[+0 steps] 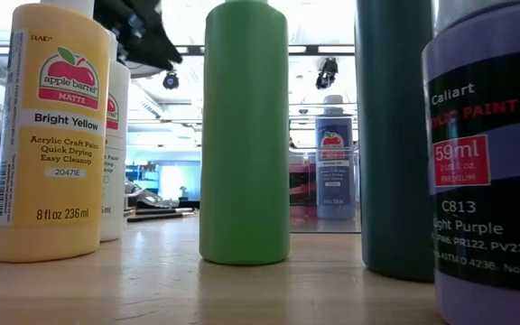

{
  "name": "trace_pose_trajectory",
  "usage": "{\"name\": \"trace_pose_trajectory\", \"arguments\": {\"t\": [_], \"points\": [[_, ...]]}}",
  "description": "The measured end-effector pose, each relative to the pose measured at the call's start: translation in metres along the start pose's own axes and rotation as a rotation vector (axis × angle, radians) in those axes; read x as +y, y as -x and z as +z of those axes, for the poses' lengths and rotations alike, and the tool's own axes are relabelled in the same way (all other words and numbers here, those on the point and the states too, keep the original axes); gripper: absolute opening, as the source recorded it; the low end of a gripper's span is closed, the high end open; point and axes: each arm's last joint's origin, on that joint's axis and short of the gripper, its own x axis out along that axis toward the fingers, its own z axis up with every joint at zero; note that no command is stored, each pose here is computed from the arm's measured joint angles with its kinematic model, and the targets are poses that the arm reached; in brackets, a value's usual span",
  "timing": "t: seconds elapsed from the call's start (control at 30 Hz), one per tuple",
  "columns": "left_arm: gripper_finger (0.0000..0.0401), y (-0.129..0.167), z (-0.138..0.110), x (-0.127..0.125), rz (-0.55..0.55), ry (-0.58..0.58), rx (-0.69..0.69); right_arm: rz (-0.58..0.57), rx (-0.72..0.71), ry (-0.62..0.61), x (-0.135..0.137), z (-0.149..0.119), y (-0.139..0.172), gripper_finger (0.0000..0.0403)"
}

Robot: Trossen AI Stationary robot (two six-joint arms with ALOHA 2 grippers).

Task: Pick & Place Paint Supplies
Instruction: Put the silver paint brush into the yellow cup

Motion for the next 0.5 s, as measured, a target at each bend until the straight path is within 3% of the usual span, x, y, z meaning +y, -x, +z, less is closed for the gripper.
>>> {"name": "trace_pose_trajectory", "arguments": {"t": [0.27,0.37,0.5], "points": [[0.0204,-0.041,0.002,0.008,0.095,-0.078,0.108,-0.196,-0.113,0.005,-0.006,0.001,-0.006,0.0008],[0.0204,-0.055,0.0,0.006,0.116,-0.093,0.119,-0.229,-0.113,0.048,-0.004,-0.011,-0.011,0.0008],[0.0204,-0.072,-0.001,0.001,0.132,-0.069,0.148,-0.37,-0.189,0.07,-0.006,-0.031,-0.021,0.0008]]}}
